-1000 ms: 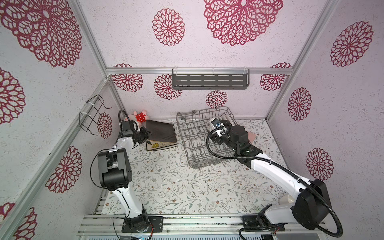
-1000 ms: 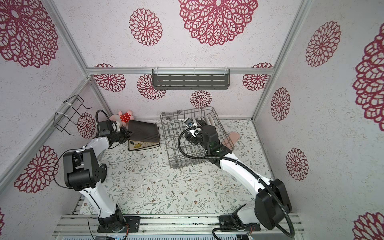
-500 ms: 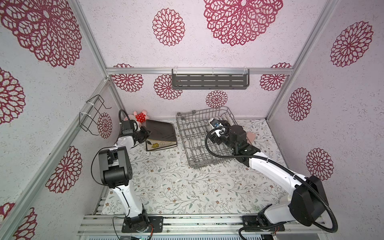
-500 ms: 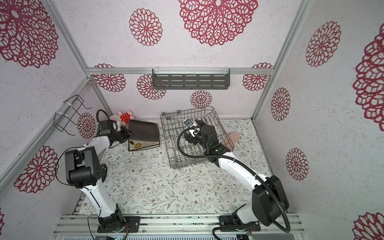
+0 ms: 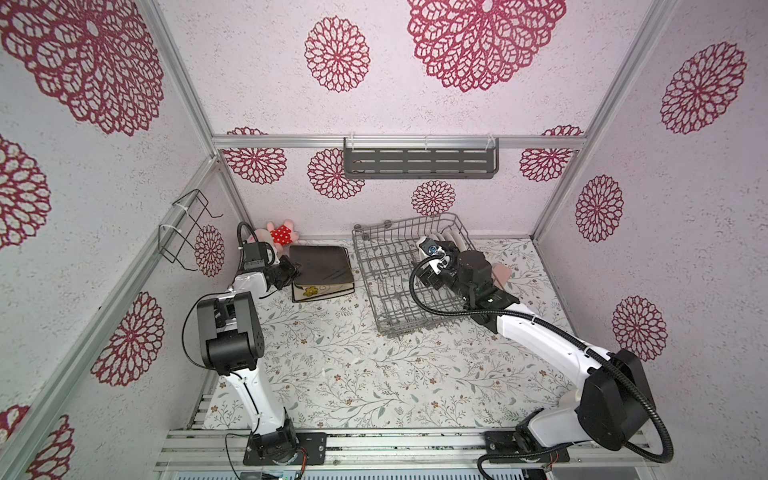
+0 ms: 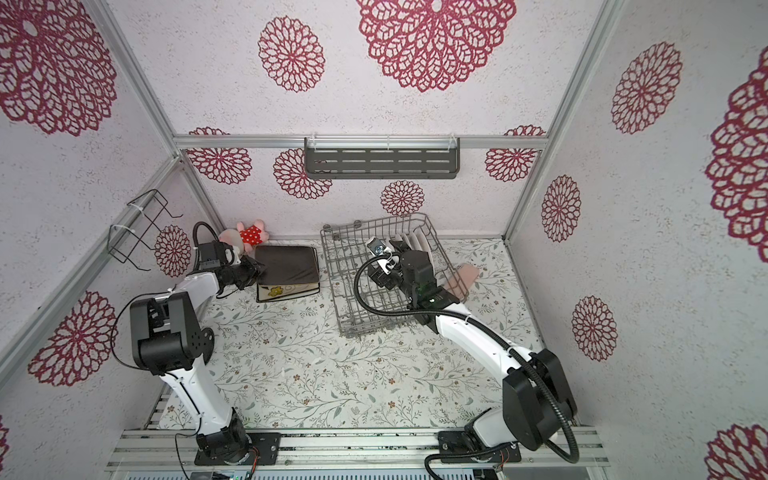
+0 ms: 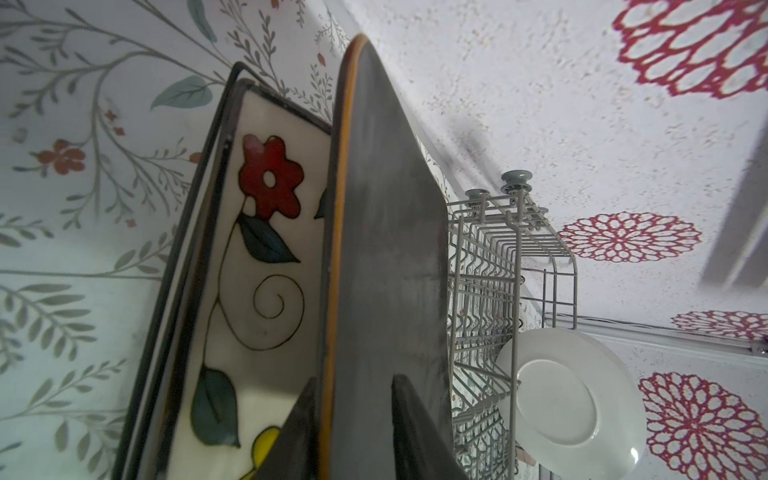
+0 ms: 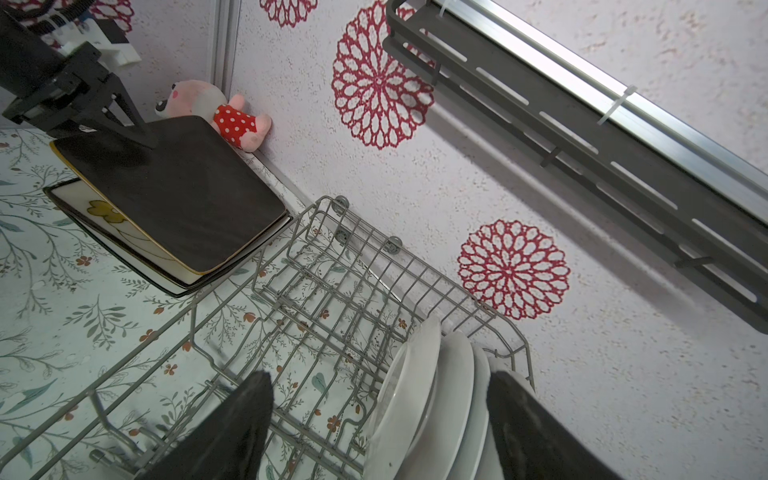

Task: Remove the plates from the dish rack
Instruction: 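Lower the dark plate onto the floral plate with the left gripper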

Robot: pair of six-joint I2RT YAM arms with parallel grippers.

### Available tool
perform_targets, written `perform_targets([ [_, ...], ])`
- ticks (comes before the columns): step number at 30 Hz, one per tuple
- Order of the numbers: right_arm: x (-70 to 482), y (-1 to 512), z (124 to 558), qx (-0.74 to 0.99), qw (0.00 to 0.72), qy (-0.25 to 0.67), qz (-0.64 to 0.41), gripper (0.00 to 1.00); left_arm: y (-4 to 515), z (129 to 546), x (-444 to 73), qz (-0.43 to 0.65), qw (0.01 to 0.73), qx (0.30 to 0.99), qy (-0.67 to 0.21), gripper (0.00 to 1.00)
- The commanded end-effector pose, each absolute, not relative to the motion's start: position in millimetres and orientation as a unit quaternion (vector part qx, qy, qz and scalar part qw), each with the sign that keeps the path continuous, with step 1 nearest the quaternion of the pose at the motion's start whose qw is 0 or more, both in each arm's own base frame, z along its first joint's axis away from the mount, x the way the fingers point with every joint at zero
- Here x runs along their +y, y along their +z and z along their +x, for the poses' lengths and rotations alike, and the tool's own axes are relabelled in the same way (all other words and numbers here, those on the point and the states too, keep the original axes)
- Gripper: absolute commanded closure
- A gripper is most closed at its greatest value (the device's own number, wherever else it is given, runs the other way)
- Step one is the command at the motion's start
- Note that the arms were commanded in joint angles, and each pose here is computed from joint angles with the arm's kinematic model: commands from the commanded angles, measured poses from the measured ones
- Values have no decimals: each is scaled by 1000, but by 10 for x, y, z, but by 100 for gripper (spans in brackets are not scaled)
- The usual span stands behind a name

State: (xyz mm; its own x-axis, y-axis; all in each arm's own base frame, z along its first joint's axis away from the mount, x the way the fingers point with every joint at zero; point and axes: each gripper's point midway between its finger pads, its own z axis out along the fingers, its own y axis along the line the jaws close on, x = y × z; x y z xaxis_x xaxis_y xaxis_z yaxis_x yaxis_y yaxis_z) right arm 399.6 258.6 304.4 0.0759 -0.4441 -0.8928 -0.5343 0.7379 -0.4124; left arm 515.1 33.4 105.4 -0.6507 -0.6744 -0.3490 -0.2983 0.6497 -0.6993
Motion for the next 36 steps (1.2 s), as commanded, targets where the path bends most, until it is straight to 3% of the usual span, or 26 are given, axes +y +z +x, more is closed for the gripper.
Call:
perform_targets([
  [1, 2556, 3293, 3986, 663, 665, 47, -341, 16, 1260, 5264, 337, -258, 336, 850, -312, 67],
  [18, 2546, 3229, 3976, 667, 659, 46, -343, 16, 833, 5183, 424, -283, 278, 875, -277, 60],
  [36, 2527, 3222, 3963, 671, 655, 44, -344, 15, 835, 5033, 565, -269, 257, 904, -209, 60],
])
